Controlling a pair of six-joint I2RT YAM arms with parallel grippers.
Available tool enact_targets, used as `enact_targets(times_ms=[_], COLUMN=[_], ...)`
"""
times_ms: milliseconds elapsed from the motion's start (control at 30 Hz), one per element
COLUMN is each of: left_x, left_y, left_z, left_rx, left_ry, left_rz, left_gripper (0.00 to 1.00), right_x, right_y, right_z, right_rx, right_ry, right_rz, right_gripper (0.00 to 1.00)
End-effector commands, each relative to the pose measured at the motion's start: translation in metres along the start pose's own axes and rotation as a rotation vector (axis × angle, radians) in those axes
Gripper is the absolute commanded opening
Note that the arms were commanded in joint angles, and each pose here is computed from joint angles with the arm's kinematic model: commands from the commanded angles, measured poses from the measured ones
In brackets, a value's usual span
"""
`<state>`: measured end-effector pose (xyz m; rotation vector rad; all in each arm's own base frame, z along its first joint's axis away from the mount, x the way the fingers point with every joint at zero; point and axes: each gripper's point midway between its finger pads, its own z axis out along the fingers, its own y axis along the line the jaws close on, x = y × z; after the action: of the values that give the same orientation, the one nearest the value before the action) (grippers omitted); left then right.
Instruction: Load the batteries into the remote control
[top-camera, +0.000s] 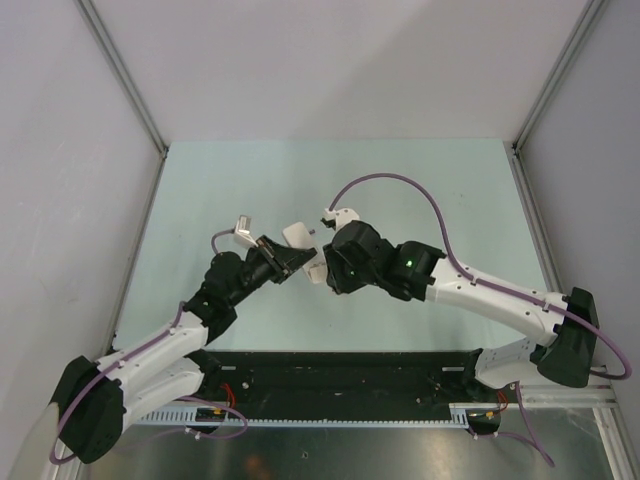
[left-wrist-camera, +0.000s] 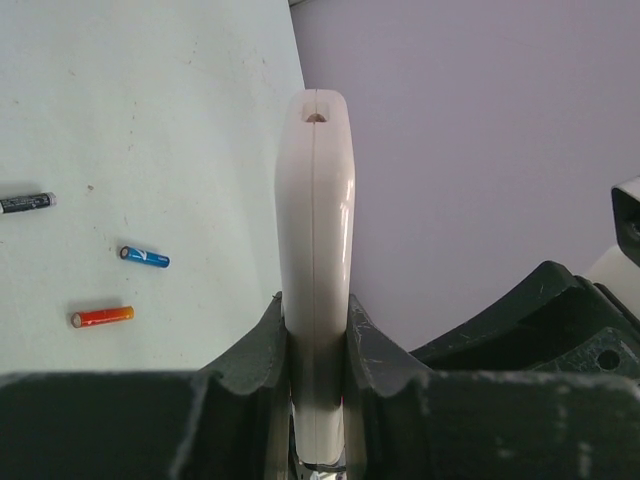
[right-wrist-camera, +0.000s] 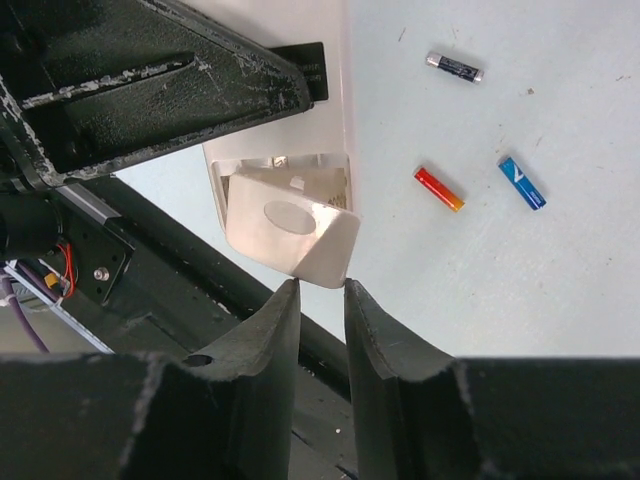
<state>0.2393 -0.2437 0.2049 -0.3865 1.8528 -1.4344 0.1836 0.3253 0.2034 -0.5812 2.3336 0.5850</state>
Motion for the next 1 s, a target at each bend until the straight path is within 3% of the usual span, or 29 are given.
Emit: enact_targets(times_ms=[0,100,233,333,633,767,967], left_x=[-0.01,-0.009,-0.007,-0.009,-0.026,-0.047,-0.055], left_y=[-0.021,-0.017,-0.016,-0.018,-0.006,0.007,0.027], left_z=[0.003,0.006,0.008,0.009,0.009,-0.003,-0.03], left_rx=[0.065,0.052,0.046,0.048,0.017,-0.005,-0.034], left_ry=[-0.025,-0.016,-0.006,-0.012,-0.069,-0.15,-0.226], left_rz=[0.013,-0.007,-0.018,-0.014,0.002,0.018,0.044], left_gripper=[0.0,0.0,0.0,0.0,0.0,0.0,0.0], right_x=[-0.029,-0.032,-0.036,-0.037,-0.023,0.006,0.031], right_y=[0.011,0.011,0.008,0.008,-0.018,-0.042,-0.037], right_z=[-0.014,-0.012,-0.008,-0.007,-0.005,0.003,0.016], right_rx=[-0.062,-0.073,-0.078,-0.077,0.0,0.062,-0.032], right_ry=[-0.082,-0.082,-0.084,-0.086,-0.077,-0.062,-0.134], right_rz=[0.042,0.066,0.094,0.096,0.127,0.135,0.108], right_gripper=[0.3,0.34,0.54,0.6,0.63,0.62,0.6])
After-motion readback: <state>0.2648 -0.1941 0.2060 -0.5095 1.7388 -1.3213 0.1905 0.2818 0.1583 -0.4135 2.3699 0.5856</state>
